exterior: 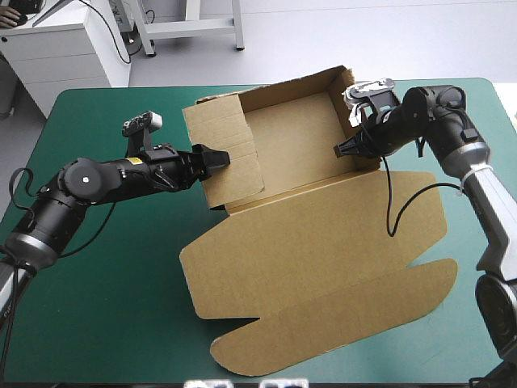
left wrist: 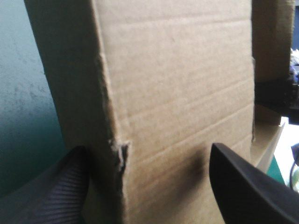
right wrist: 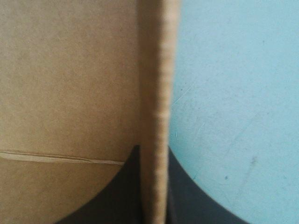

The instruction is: Fold the box

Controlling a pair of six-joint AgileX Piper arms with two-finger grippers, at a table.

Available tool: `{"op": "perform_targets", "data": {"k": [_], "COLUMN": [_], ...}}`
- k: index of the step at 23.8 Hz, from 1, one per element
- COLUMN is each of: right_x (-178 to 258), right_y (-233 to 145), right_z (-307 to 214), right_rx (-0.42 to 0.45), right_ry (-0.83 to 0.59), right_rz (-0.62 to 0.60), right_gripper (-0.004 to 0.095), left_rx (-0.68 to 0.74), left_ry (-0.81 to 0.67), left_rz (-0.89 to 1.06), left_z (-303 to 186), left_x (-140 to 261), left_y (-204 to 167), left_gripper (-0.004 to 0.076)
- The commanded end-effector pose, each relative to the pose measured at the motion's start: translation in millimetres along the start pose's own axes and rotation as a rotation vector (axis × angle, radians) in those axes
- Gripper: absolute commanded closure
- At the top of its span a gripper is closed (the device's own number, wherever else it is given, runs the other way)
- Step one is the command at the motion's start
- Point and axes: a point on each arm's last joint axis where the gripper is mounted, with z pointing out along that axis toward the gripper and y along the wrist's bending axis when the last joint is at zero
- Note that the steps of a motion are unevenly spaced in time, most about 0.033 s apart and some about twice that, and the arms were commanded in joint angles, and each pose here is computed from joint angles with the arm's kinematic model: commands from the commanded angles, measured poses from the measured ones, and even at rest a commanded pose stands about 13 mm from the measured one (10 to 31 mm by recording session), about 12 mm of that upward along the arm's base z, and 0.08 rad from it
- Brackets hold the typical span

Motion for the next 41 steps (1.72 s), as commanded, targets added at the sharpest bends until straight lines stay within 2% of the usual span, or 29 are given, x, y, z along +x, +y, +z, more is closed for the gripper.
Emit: {"op": "perform_targets", "data": {"k": [1, 5, 13, 19, 23, 27, 30, 35, 37, 38, 39, 40, 41], "right_x": [-15.4, -21.7, -26.7, -26.3, -27.0, -27.2, -27.1, -26.6, -26.5, -26.5, -26.5, -26.5, -26.3], "right_y": [4.6, 6.3, 9.8, 20.8, 31.6, 38.3, 36.3, 35.5, 35.5, 35.5, 35.5, 35.5, 35.5], "right_z": [-50.2, -68.4, -90.8, -89.6, -88.5, -87.4, -87.4, -87.3, -87.3, -87.3, -87.3, -87.3, -87.2], "right_rx": [0.008, 0.012, 0.004, -0.029, -0.031, 0.019, 0.046, 0.055, 0.055, 0.055, 0.055, 0.054, 0.054], "right_ry": [-0.203, -0.253, -0.284, -0.271, -0.27, -0.263, -0.26, -0.255, -0.254, -0.254, -0.254, -0.254, -0.252], "right_rz": [-0.008, -0.017, -0.03, -0.052, -0.079, -0.106, -0.102, -0.105, -0.105, -0.105, -0.103, -0.099, -0.099], "right_gripper": [0.0922, 0.0922, 0.0921, 0.092, 0.092, 0.092, 0.092, 0.092, 0.092, 0.092, 0.092, 0.092, 0.092], "left_rx": [-0.04, -0.156, -0.223, -0.129, -0.138, -0.149, -0.153, -0.095, -0.117, -0.133, -0.136, -0.134, -0.126], "left_ry": [-0.088, -0.053, -0.107, -0.203, -0.195, -0.182, -0.12, -0.119, -0.09, -0.072, -0.067, -0.07, -0.084], "left_rz": [-0.077, -0.088, -0.073, -0.135, -0.153, -0.144, 0.015, 0.078, 0.048, 0.032, 0.029, 0.03, 0.034], "left_z": [-8.9, 4.0, 12.4, 26.1, 33.4, 31.7, 26.1, 22.3, 22.4, 22.3, 22.3, 22.3, 22.3], "left_x": [-6.8, 3.3, 10.6, 2.6, 3.1, 3.8, 5.9, 6.4, 9.1, 10.8, 11.2, 11.0, 9.7], "left_y": [-19.2, -16.6, -25.5, -30.6, -27.6, -27.8, -45.3, -67.2, -64.9, -63.4, -63.1, -63.3, -64.1], "left_gripper": [0.0213, 0.0213, 0.0213, 0.0213, 0.0213, 0.0213, 0.0213, 0.0221, 0.0298, 0.0381, 0.0503, 0.0566, 0.0699]}}
